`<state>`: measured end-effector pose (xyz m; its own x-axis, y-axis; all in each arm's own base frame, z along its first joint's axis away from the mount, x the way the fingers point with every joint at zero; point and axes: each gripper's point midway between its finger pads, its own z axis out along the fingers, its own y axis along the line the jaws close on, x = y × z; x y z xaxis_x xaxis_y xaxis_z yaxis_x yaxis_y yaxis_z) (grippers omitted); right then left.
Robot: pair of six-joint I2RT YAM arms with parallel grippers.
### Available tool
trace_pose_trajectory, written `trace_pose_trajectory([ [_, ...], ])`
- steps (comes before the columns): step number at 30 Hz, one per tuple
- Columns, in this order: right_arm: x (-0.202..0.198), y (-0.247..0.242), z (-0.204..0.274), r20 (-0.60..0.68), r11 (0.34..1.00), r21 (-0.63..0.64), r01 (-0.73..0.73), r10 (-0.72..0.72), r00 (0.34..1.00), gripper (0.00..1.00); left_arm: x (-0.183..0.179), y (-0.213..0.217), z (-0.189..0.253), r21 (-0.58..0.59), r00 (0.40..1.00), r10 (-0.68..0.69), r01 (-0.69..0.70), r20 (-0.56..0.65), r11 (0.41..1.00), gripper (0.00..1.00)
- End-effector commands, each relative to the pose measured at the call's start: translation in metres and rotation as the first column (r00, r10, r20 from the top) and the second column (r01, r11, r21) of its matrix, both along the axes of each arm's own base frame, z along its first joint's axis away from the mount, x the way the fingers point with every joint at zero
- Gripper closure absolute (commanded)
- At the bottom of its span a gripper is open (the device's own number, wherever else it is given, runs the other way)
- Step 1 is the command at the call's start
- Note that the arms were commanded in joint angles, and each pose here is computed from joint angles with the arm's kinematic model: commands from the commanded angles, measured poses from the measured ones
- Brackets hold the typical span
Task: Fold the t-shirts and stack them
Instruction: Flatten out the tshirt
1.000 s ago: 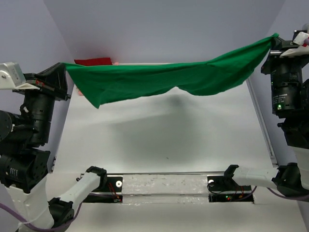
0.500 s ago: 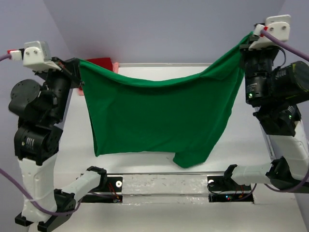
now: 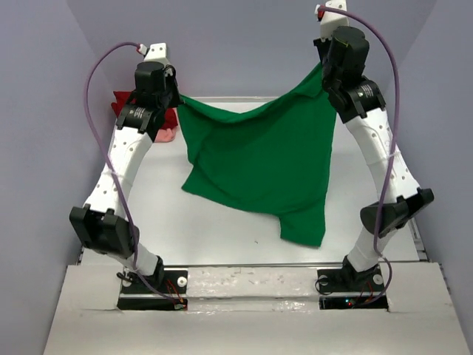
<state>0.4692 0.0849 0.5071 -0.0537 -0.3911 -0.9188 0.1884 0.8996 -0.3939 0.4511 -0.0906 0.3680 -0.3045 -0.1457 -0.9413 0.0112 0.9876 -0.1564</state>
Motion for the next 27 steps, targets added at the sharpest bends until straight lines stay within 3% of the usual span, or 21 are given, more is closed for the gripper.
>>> trace_pose_trajectory([
  [1, 0.010, -0.006, 0.013, 0.046, 0.995, 0.086, -0.051, 0.048, 0.998, 1.00, 0.032, 0.025, 0.023, -0.070, 0.994, 0.040, -0.033, 0.100, 0.997, 1.00],
  [4, 0.013, -0.002, 0.013, 0.042, 0.993, 0.092, -0.070, 0.066, 0.997, 1.00, 0.024, 0.026, 0.046, -0.072, 0.987, 0.028, -0.017, 0.157, 0.997, 1.00],
  [8, -0.018, -0.004, 0.041, 0.095, 0.989, 0.112, -0.092, 0.081, 0.992, 1.00, -0.010, 0.022, 0.084, -0.058, 0.969, -0.003, 0.018, 0.247, 0.998, 1.00],
  [11, -0.078, -0.016, 0.083, 0.200, 0.986, 0.130, -0.104, 0.077, 0.977, 1.00, -0.060, 0.019, 0.122, -0.059, 0.942, -0.010, 0.031, 0.334, 0.998, 1.00],
  [14, -0.117, -0.018, 0.096, 0.245, 0.982, 0.141, -0.127, 0.090, 0.965, 1.00, -0.091, 0.016, 0.140, -0.078, 0.926, -0.026, 0.059, 0.377, 0.995, 1.00],
  [21, -0.195, -0.033, 0.084, 0.241, 0.978, 0.175, -0.113, 0.069, 0.968, 1.00, -0.195, 0.026, 0.183, -0.118, 0.866, -0.060, 0.136, 0.497, 0.984, 1.00],
  [27, -0.227, -0.052, 0.072, 0.225, 0.961, 0.239, -0.141, 0.087, 0.971, 1.00, -0.231, 0.039, 0.172, -0.120, 0.878, -0.047, 0.117, 0.477, 0.986, 1.00],
])
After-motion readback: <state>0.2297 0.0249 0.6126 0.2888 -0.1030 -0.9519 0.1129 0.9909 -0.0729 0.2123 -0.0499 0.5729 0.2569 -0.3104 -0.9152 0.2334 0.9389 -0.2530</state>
